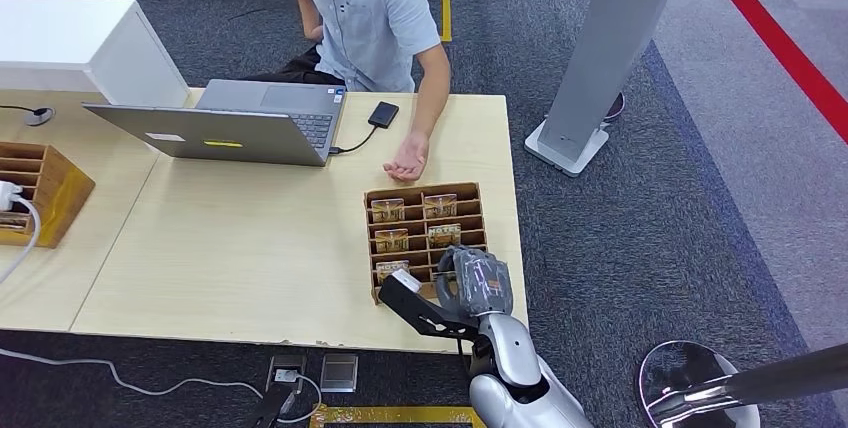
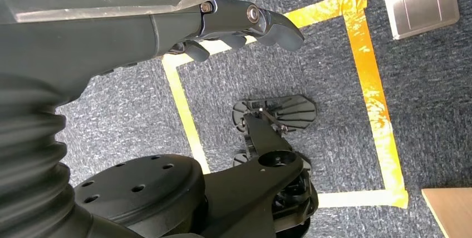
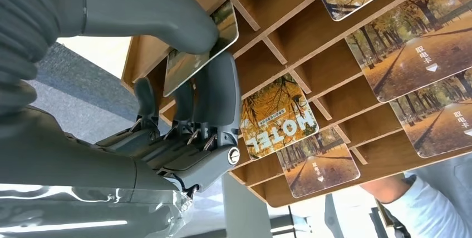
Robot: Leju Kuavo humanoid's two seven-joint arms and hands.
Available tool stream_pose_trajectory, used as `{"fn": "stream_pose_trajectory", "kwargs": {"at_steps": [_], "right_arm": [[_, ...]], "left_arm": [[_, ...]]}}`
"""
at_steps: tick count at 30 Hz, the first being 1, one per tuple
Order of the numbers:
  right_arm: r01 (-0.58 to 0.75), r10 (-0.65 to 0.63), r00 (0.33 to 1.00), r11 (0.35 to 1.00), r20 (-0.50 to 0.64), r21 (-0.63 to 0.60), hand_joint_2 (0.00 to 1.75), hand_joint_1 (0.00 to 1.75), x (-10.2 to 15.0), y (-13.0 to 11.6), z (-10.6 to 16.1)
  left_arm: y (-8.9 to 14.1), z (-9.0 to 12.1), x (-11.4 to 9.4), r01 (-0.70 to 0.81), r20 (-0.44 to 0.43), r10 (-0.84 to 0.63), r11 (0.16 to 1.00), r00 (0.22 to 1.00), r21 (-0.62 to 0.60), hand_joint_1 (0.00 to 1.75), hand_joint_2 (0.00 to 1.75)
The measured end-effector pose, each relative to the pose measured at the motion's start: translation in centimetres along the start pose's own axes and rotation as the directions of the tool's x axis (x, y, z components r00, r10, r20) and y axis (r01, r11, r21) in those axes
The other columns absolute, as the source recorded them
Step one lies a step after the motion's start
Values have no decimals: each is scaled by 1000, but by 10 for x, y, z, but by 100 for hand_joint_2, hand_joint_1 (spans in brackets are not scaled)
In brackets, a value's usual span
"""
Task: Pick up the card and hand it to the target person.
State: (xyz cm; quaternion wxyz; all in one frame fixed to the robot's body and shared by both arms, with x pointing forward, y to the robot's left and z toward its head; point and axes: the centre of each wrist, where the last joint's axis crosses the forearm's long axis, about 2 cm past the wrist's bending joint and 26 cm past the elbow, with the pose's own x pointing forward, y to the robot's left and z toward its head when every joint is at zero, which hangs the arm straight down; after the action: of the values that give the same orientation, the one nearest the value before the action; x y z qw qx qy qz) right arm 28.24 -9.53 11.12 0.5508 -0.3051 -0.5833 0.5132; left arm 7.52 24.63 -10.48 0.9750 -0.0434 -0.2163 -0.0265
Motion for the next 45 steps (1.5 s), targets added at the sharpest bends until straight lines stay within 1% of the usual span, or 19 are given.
{"fn": "stream_pose_trajectory", "kwargs": {"at_steps": [4, 6, 22, 30, 35, 38, 42, 45], "right_arm": [[0, 0, 1000, 1000, 0, 0, 175, 165, 0, 0, 0], [1, -1, 1000, 1000, 2, -2, 175, 174, 0, -1, -1], [10, -10, 1000, 1000, 23, -11, 175, 175, 1, -3, -2], [49, -45, 997, 997, 65, -56, 175, 175, 2, -6, 4], [71, -54, 992, 986, 117, -149, 175, 175, 2, -21, 17], [106, -68, 984, 966, 163, -237, 175, 175, 1, -38, 25], [183, -106, 967, 922, 231, -341, 175, 175, 0, -62, 34], [245, -148, 951, 896, 270, -371, 175, 175, -1, -79, 37]], "left_arm": [[0, 0, 0, 0, 0, 0, 1000, 1000, 0, 0, 175], [0, 0, 0, 0, 0, 0, 1000, 1000, 0, 0, 175], [0, 0, 0, 2, 8, -2, 1000, 1000, 6, 0, 175], [0, 0, -1, -1, 17, 1, 1000, 1000, 10, 0, 175], [0, 1, -3, -3, 19, 3, 1000, 1000, 13, 0, 175], [0, 1, -4, -3, 22, 3, 1000, 1000, 13, 0, 175], [0, 1, -4, 2, 31, -3, 1000, 1000, 12, 0, 175], [0, 1, -4, 11, 36, -11, 1000, 999, 8, 0, 175]]}}
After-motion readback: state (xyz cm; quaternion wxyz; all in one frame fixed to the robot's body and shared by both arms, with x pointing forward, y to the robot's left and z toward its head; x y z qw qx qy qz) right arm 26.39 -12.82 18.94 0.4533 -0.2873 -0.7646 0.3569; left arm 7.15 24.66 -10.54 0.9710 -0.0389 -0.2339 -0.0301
